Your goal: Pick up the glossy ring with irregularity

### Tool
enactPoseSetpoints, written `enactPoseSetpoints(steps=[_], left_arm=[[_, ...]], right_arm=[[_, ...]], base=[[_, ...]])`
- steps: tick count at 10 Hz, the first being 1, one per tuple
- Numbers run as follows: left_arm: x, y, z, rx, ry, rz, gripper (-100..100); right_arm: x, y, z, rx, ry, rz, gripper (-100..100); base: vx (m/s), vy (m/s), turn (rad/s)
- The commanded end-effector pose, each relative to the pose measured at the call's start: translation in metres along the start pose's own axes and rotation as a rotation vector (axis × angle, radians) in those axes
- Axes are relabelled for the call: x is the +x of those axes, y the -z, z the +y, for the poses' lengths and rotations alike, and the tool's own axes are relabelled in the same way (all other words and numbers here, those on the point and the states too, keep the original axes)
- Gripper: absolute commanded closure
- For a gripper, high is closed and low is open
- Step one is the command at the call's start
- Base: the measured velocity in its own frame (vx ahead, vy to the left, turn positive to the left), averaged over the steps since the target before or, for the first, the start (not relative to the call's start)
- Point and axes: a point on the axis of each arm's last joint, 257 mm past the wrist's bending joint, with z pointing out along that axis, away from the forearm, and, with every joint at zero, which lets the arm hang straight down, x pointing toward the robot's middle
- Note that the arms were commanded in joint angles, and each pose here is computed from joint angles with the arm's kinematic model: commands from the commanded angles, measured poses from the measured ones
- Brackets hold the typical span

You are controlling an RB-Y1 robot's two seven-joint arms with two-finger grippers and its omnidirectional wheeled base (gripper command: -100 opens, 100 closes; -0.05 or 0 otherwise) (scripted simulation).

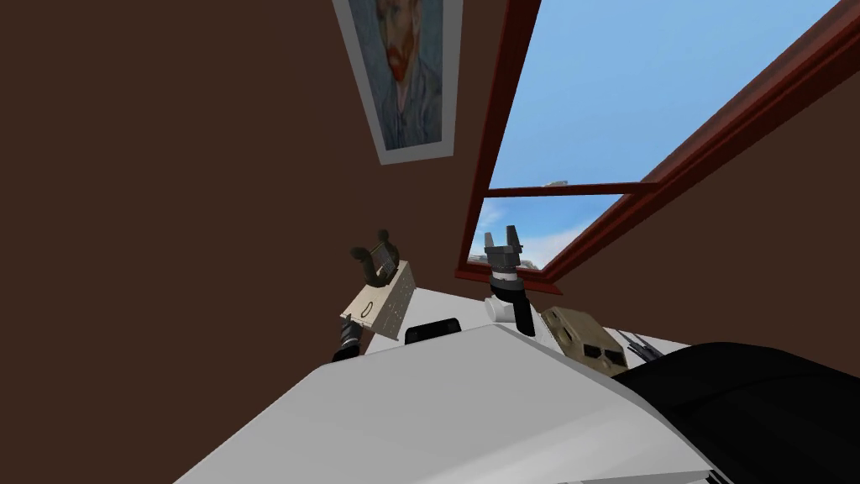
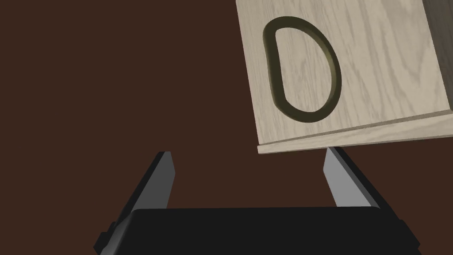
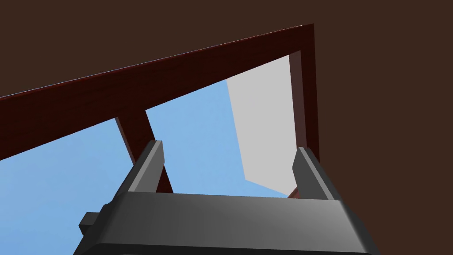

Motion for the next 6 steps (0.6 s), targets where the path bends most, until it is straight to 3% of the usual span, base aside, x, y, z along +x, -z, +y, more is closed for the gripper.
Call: enactPoseSetpoints(steps=[1,4,5,6], left_arm=[[0.007,0.001,0.012,-0.027,0.066,-0.015,-100],[0.033,0.005,0.037,-0.064,0.189,-0.029,-100],[0.028,0.005,0.031,-0.057,0.165,-0.027,-100],[0.030,0.005,0.032,-0.058,0.169,-0.027,0]], right_arm=[[0.000,0.000,0.000,0.000,0.000,0.000,0],[0.000,0.000,0.000,0.000,0.000,0.000,0],[0.000,0.000,0.000,0.000,0.000,0.000,0],[0.000,0.000,0.000,0.000,0.000,0.000,0]], base=[[0.169,-0.004,0.126],[0.139,0.039,0.086],[0.044,0.032,0.006],[0.010,0.005,-0.002]])
